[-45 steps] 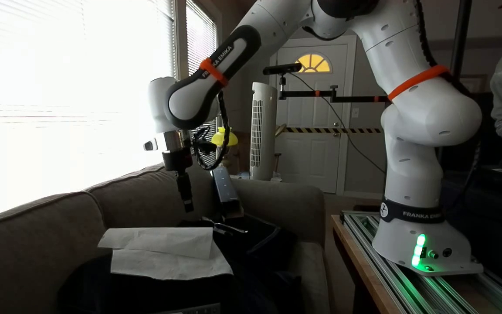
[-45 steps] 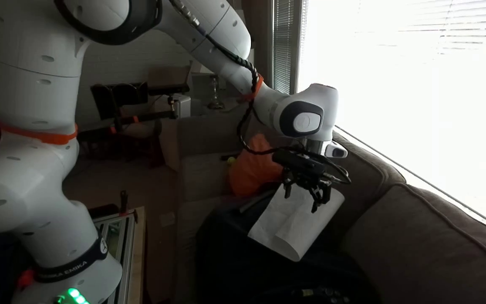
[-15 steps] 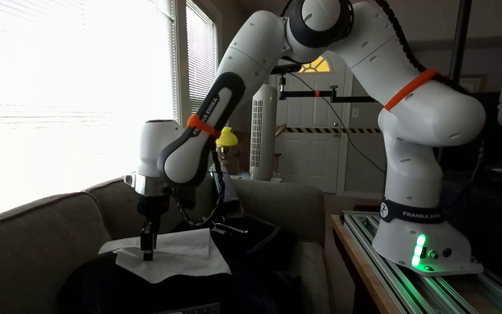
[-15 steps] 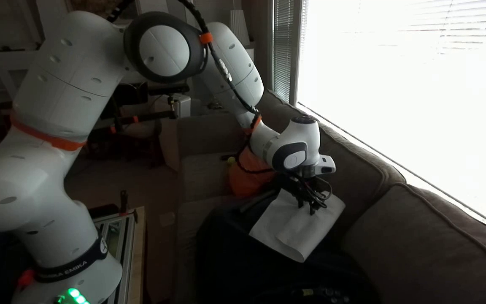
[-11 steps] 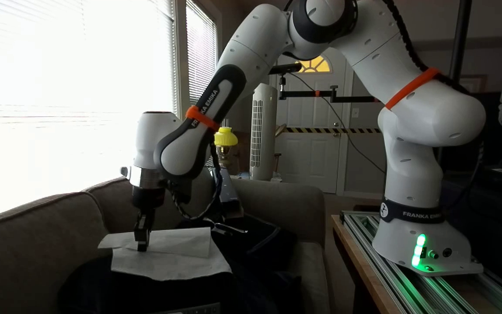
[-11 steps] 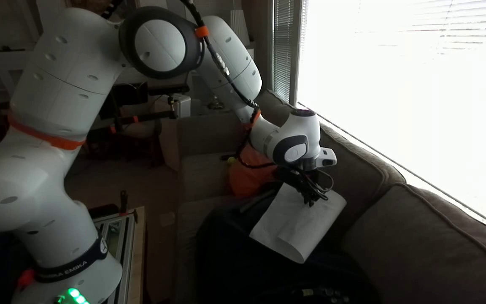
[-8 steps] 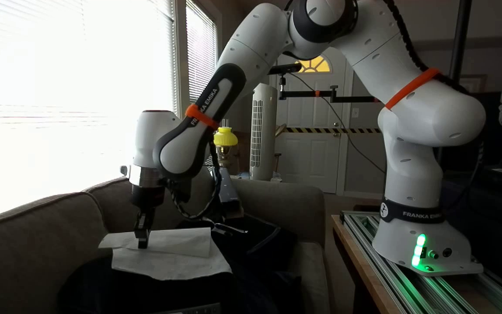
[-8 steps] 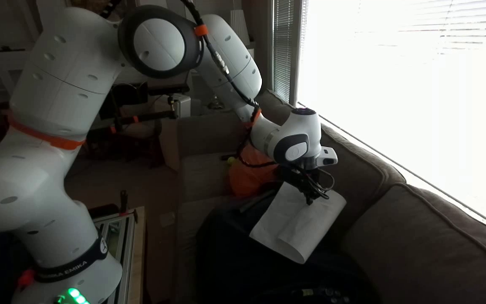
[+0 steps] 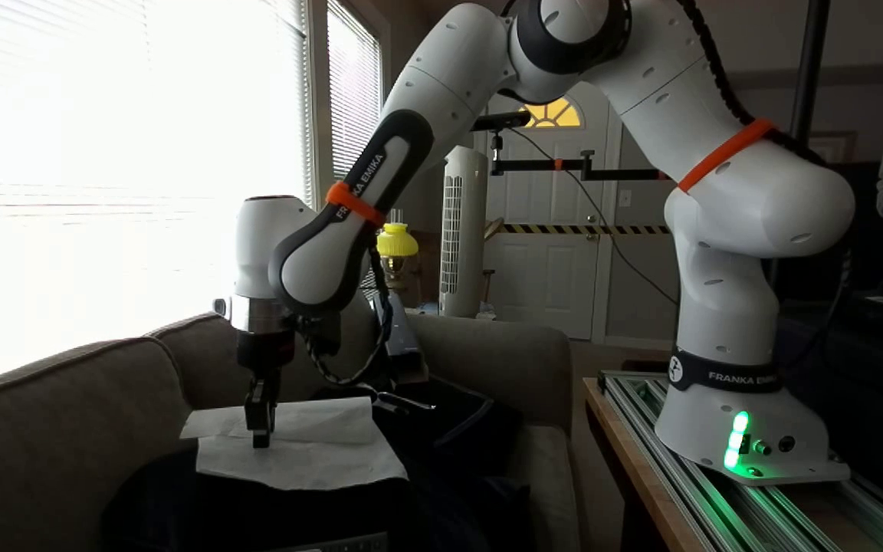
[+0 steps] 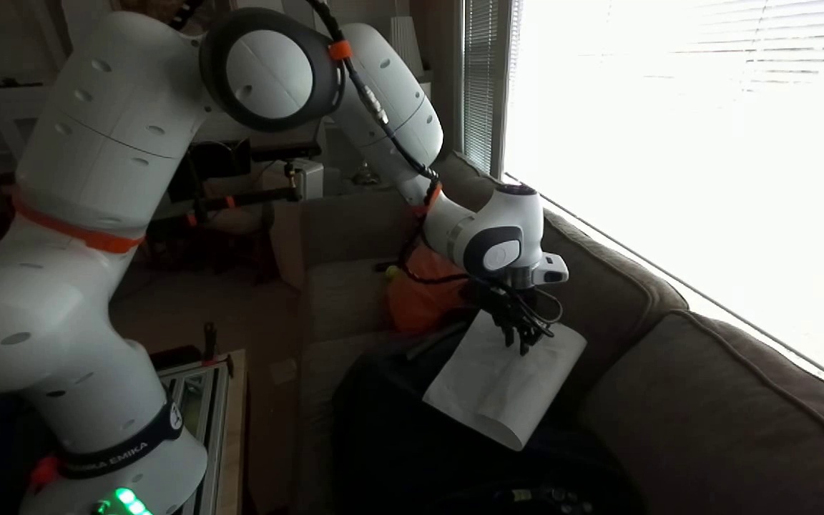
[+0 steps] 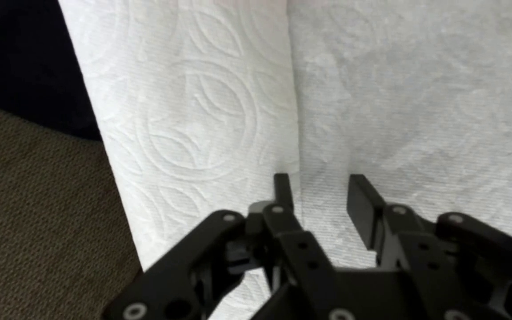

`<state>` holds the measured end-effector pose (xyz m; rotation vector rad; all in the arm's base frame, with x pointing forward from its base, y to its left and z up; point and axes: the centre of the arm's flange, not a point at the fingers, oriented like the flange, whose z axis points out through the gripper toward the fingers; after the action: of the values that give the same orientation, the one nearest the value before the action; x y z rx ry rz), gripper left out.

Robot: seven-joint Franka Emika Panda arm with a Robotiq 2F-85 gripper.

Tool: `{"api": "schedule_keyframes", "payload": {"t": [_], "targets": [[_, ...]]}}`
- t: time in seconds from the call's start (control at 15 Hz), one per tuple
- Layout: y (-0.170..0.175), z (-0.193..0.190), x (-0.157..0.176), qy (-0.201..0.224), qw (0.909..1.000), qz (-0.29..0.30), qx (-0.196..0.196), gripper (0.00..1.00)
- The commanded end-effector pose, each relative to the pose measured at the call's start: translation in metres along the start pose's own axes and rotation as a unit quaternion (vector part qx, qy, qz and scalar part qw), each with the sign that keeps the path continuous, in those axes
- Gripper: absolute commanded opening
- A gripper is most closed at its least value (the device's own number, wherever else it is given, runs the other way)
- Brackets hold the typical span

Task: Use the white napkin to wipe the black box.

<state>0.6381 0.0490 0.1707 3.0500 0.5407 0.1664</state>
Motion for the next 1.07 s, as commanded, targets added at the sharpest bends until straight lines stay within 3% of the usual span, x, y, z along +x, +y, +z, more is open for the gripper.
{"api": "schedule_keyframes", "payload": {"t": [0.0, 0.27, 0.47, 0.53, 0.6, 1.0], "targets": [[-0.006, -0.009, -0.005, -0.014, 0.9998, -0.008, -0.008, 0.70], [-0.002, 0.008, -0.008, -0.023, 0.9996, -0.011, -0.010, 0.99], [0.001, 0.021, -0.012, -0.029, 0.9994, -0.014, -0.010, 1.00], [0.002, 0.024, -0.012, -0.030, 0.9994, -0.015, -0.009, 0.75], [0.002, 0.027, -0.013, -0.032, 0.9993, -0.015, -0.009, 0.75], [0.000, 0.029, -0.013, -0.032, 0.9993, -0.018, -0.007, 0.28]]}}
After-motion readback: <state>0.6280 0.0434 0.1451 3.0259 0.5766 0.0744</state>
